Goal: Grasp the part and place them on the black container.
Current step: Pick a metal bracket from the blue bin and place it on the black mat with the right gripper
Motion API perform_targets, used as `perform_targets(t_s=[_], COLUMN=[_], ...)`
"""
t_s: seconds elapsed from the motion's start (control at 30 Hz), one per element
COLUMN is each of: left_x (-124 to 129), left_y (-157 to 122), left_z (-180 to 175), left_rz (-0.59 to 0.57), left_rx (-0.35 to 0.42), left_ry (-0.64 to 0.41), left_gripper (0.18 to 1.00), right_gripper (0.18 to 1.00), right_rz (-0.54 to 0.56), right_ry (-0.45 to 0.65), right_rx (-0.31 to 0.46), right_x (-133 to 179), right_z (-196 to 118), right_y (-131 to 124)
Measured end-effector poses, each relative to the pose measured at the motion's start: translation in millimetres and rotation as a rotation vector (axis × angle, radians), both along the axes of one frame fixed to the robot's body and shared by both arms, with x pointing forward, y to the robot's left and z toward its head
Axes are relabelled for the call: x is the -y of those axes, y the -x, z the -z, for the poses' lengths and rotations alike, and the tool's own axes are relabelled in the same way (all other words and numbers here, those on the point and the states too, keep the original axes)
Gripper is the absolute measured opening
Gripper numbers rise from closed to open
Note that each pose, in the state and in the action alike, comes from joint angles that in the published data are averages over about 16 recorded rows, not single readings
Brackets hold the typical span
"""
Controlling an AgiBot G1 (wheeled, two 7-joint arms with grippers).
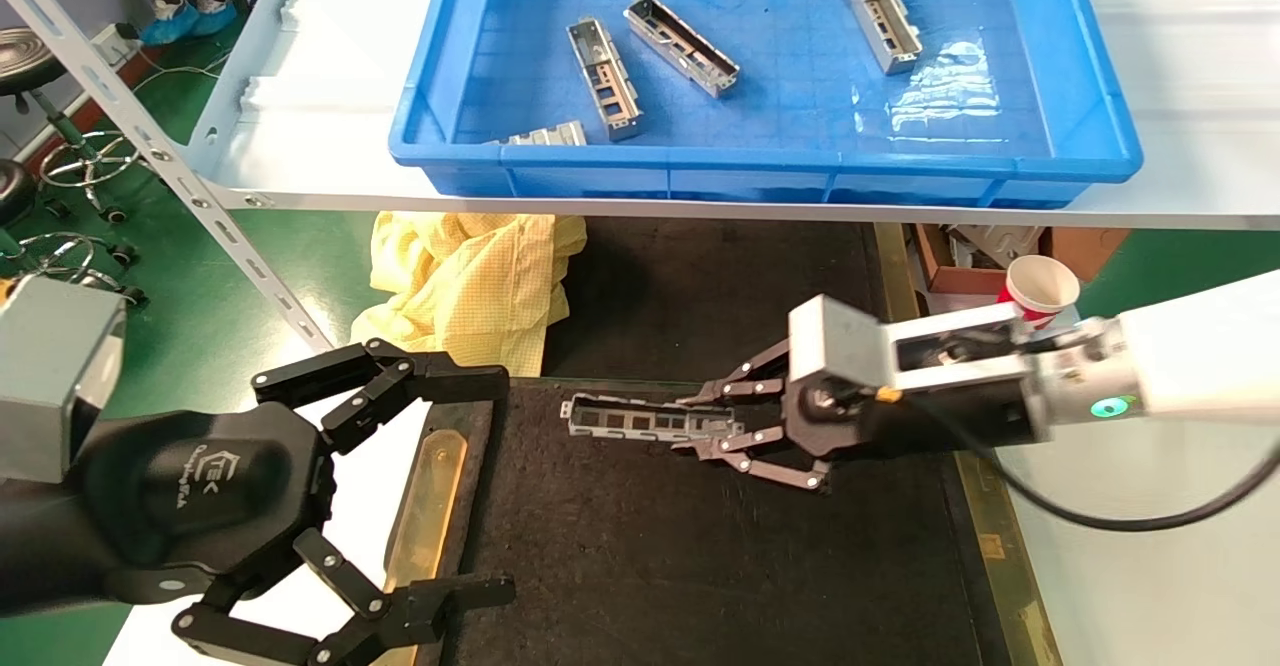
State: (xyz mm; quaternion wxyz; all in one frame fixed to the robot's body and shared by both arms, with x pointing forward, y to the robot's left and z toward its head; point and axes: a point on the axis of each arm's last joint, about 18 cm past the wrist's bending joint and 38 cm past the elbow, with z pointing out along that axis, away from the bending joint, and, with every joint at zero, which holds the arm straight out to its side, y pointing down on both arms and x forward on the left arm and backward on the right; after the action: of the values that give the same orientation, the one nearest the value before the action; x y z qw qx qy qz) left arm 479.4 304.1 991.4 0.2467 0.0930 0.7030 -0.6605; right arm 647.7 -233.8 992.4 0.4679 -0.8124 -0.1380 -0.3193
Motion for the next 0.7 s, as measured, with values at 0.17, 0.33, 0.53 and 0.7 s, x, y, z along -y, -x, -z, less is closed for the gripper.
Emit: perform_targets(t_s=[0.17, 0.33, 0.53, 0.7], left_x=[0, 0, 0, 0], left_y=[0, 0, 0, 0], left_z=[0, 0, 0, 0], left_rz=[0.000, 0.000, 0.000, 0.000], left_rx=[0.000, 0.000, 0.000, 0.000], left_ry=[0.000, 0.000, 0.000, 0.000], left_gripper=[0.997, 1.001, 1.001, 1.001], right_gripper=[0.344, 0.344, 0.344, 0.344], right_rz=[-0.007, -0.011, -0.015, -0.013], right_ry=[0.022, 0.040, 0.056, 0.066], right_rx=[0.020, 0.035, 0.044, 0.048], right_x=[-21, -42, -64, -76], right_z=[18, 34, 51, 62], right_y=[-17, -30, -39, -45])
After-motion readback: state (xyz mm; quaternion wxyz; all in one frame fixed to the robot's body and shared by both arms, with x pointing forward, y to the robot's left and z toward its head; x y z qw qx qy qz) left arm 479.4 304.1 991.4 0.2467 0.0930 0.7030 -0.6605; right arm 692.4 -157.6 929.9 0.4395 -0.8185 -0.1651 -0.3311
